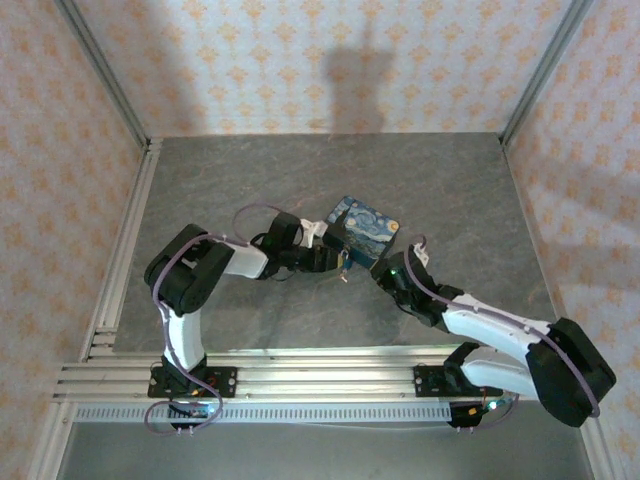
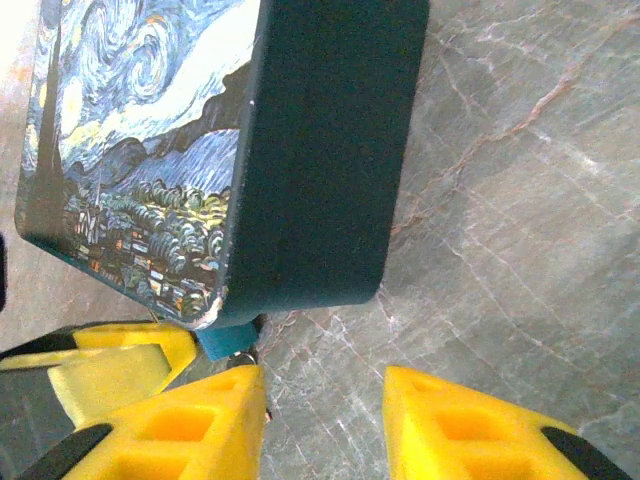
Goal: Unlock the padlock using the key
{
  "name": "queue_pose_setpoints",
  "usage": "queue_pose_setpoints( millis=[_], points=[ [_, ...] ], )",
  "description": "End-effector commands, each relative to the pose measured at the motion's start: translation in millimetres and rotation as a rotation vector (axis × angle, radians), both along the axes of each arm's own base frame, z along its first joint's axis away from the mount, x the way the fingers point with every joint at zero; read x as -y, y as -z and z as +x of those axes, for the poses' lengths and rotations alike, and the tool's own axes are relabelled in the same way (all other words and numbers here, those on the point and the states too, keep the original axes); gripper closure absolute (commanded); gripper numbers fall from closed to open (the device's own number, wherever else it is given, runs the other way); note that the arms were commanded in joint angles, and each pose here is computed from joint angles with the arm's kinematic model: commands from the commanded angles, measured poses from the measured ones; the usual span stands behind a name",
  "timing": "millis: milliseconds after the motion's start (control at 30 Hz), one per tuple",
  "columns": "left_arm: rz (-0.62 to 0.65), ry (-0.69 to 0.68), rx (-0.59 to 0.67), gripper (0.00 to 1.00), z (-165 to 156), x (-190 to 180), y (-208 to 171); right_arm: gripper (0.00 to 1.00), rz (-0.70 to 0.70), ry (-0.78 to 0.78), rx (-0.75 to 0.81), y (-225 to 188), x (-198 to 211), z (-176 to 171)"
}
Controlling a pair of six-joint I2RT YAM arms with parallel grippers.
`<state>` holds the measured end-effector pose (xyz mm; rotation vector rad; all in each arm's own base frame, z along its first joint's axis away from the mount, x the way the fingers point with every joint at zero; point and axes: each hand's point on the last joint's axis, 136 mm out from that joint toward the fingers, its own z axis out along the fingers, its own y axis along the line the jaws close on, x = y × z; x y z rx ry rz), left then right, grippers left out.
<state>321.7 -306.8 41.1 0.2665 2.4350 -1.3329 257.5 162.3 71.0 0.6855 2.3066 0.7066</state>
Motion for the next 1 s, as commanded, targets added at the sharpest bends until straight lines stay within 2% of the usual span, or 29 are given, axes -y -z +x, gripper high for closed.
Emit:
queue_pose_setpoints(
  millis=[0,267,633,833,967],
  points=[
    [-0.005,-0.047,0.121,0.61,4.5,-4.2,-11.4,0.63,-0.057,0.044,-0.024,3.0,14.6,-3.0],
    [-0.009,-0.076,0.21,0.61,-6.8,9.5,-12.7,0.63,-0.042,0.039,-0.008,-2.8,11.1,0.1],
    [0.043,-0.136,0.217,0.63,-6.4,21.1,1.5,0.63,-0.049,0.025,0.006,-5.7,11.8,0.6],
    [0.105,-0.225,0.226,0.63,1.8,8.9,8.9,0.63,-0.037,0.018,0.016,-9.4,12.1,0.5],
    [0.118,-0.2,0.221,0.63,2.0,14.7,10.9,0.63,-0.033,0.017,0.021,-9.8,13.7,-0.8]
  ],
)
